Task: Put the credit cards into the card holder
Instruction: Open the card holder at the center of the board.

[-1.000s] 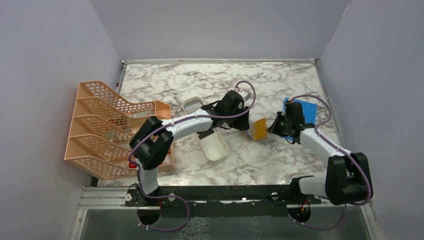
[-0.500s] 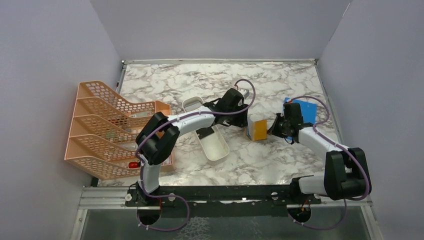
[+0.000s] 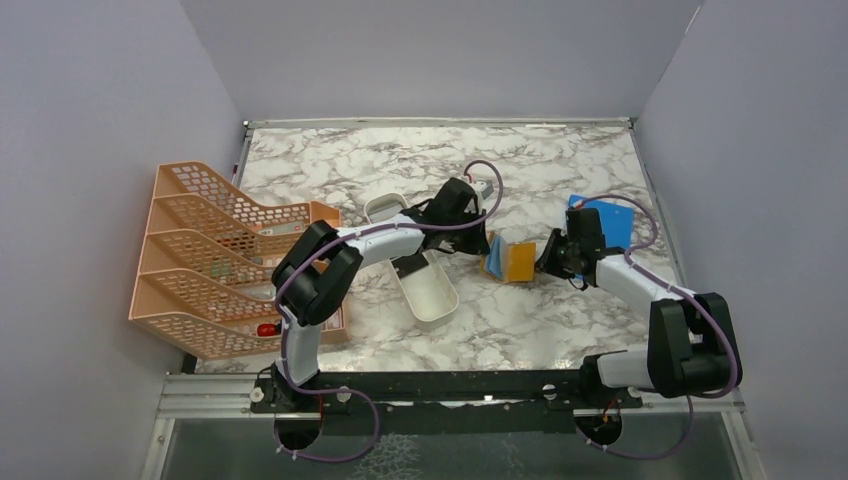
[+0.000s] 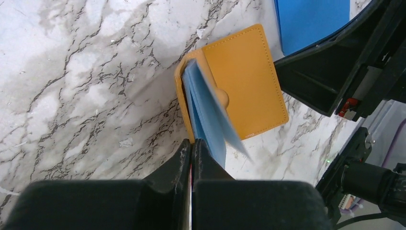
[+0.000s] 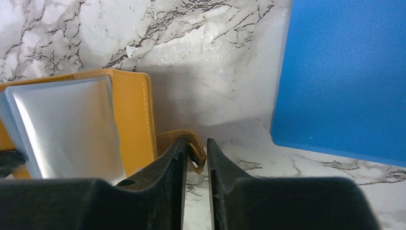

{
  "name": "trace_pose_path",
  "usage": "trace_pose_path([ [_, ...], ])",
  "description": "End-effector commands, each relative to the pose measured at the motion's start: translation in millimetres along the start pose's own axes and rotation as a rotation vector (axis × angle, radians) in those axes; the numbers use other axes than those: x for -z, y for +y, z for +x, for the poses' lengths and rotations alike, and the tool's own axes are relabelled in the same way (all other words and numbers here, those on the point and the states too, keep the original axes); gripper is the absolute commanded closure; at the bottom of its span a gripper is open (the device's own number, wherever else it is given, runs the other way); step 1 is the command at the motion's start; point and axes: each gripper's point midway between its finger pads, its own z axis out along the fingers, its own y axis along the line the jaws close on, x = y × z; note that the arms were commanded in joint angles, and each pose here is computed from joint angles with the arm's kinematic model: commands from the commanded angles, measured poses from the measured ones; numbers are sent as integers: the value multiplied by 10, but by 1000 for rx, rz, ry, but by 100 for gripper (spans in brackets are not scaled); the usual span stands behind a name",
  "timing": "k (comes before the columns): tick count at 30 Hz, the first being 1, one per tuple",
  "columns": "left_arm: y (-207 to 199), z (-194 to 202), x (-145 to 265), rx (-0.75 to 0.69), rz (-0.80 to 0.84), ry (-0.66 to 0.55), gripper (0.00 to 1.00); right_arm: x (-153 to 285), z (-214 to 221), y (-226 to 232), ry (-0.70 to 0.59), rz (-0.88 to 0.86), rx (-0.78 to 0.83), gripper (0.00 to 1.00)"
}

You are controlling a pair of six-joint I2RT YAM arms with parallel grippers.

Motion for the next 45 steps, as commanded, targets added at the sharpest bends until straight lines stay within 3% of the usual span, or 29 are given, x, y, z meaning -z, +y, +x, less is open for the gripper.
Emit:
trace_pose_path([
  [1, -148, -13, 31, 16, 92, 5, 100, 94, -78, 40, -5, -8, -5, 68],
  [8, -155, -37, 140, 79, 14, -4, 100, 647, -433, 381, -121, -132, 15, 49],
  [15, -239, -65, 241, 131, -42, -5, 100, 886, -351, 845, -103, -411, 27, 35],
  [25, -469, -216, 382, 126, -13, -28, 100, 632, -120, 938, -13, -515, -10, 41],
  [30, -616, -229, 412, 139, 67, -34, 100, 446, 46, 843, 33, -495, -27, 40],
  [34, -683, -248, 452, 150, 98, -42, 100, 236, 157, 611, 54, -372, -69, 39],
  [39, -696, -146, 496, 144, 132, -34, 100, 95, 213, 438, 41, -293, -75, 46],
  [45, -458, -49, 398, 142, 47, -16, 100, 217, 190, 555, 38, -358, -62, 47],
])
